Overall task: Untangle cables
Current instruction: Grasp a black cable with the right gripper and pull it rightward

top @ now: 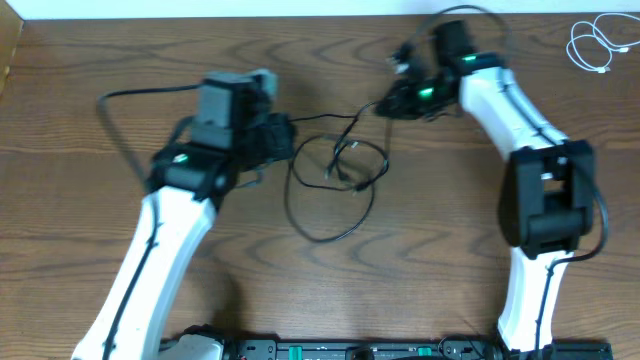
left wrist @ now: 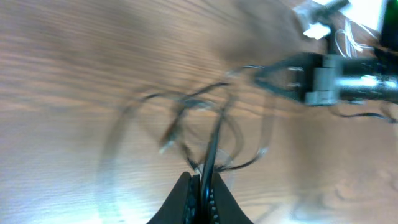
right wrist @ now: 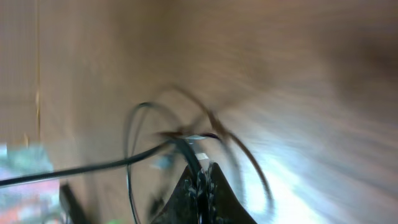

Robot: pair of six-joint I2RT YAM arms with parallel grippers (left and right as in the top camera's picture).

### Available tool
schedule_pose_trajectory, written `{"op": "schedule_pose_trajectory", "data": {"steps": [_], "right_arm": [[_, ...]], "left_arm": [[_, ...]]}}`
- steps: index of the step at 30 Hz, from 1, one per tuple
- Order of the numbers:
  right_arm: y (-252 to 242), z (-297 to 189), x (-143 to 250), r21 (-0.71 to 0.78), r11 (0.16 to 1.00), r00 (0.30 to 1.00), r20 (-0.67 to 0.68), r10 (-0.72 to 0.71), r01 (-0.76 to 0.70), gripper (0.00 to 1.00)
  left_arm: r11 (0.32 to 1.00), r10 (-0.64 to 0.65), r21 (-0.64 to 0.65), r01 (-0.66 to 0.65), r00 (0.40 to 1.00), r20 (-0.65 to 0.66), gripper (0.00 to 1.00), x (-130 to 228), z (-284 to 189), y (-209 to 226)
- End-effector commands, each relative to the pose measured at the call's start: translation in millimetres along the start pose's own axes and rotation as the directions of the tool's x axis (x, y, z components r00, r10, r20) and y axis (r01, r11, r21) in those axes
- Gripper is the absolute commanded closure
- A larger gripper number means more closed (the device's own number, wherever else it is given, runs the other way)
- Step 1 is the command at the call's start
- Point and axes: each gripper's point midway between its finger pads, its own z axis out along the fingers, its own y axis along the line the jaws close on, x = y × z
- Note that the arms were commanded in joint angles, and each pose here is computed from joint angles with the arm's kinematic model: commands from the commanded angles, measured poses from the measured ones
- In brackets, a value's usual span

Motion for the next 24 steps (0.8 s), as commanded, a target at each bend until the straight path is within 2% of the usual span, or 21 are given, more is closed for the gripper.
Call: {"op": "schedule_pose_trajectory", "data": {"steps": [1, 3, 6, 11, 15, 19, 24], "right_arm": [[-48, -39, -12, 0.076, 0.987, 0.988, 0.081, 0.133, -0.139, 0.99], [-61, -58, -14, 0.080, 0.981, 0.980, 0.112, 0.167, -0.176, 0.99], [-72, -88, -18, 0.081, 0.974, 0.967, 0.161, 0.197, -0.212, 0.99], [-61, -138, -27, 0.101, 0.975, 0.952, 0.254, 0.169, -0.200, 0.99], [-48, -196, -33, 0.244, 0.951, 0.923, 0.376, 0.089, -0.191, 0.99], [-48, -252, -26, 0.411, 0.866, 0.872, 0.487, 0.056, -0.286, 0.99], [-35, -281, -18, 0.462, 0.833, 0.848, 0.530, 0.017, -0.305, 0.99]], "left_arm": [[0.990, -0.014, -0.137, 0.029, 0.994, 0.105, 0.93, -23, -29, 37], [0.973, -0.052, -0.215, 0.081, 0.989, 0.136, 0.93, -28, -39, 63], [0.957, -0.088, -0.262, 0.128, 0.983, 0.159, 0.93, -34, -47, 88], [0.937, -0.094, -0.316, 0.145, 0.981, 0.172, 0.92, -40, -56, 118], [0.911, -0.095, -0.380, 0.157, 0.980, 0.177, 0.93, -40, -65, 142], [0.828, -0.117, -0.521, 0.207, 0.973, 0.200, 0.93, -35, -83, 177], [0.823, -0.132, -0.521, 0.224, 0.969, 0.208, 0.93, -35, -85, 181]]}}
